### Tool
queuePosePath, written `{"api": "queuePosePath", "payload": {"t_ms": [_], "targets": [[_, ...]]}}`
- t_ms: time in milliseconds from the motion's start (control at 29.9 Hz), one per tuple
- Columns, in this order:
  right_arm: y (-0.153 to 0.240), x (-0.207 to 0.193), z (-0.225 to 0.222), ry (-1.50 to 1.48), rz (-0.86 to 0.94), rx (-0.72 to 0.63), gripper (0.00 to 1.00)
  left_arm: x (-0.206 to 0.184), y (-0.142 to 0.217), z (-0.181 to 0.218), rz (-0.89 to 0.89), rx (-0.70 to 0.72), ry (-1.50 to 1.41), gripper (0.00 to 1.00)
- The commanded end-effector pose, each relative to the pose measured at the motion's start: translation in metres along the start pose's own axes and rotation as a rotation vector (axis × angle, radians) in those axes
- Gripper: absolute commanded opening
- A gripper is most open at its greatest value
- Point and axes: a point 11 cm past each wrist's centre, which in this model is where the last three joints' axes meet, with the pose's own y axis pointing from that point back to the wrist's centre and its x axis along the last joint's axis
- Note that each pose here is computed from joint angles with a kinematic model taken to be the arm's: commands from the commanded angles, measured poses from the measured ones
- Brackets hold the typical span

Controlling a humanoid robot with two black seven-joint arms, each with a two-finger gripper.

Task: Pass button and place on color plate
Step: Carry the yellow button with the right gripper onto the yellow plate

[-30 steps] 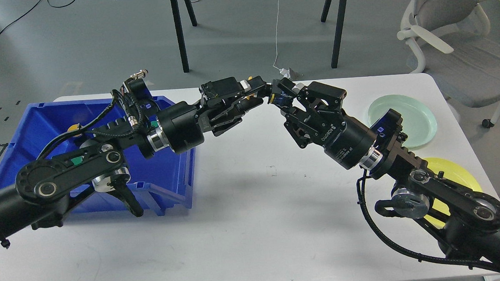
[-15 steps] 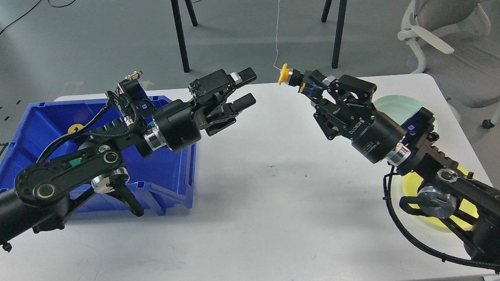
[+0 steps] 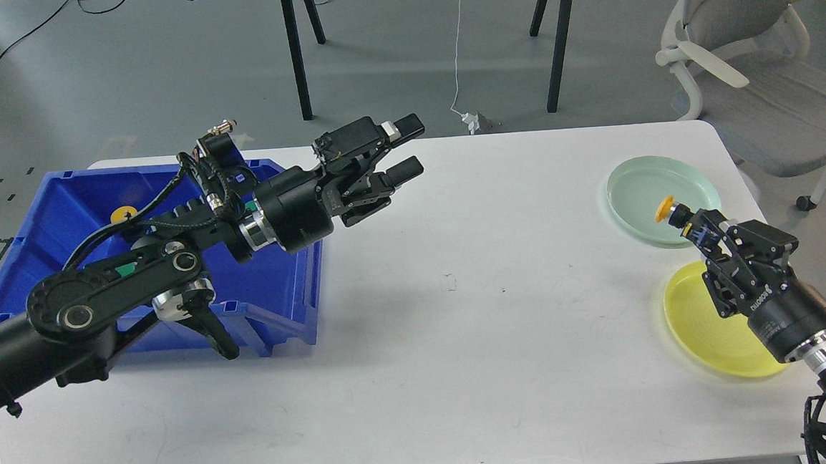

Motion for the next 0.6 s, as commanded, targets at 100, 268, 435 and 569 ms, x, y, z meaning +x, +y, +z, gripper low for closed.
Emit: {"api": "queuePosePath", "payload": {"t_ms": [100,268,435,569], "targets": [[0.039,0.015,0.038,-0.049,0.124,-0.113,0.01,0.0,0.0,0.0,0.0,0.0,0.001,0.82],[0.053,0.03,0.053,-0.15,0.221,-0.146,0.01,0.0,0.0,0.0,0.002,0.001,0.001,0.82],[0.066,0.048,0.07,-0.14,0.286,-0.193,0.02,0.0,0.0,-0.001,0.001,0.0,0.002,0.82],[0.065,0.046,0.074,-0.147,0.289,-0.196,0.08,0.0,0.0,-0.001,0.001,0.001,0.003,0.82]]}}
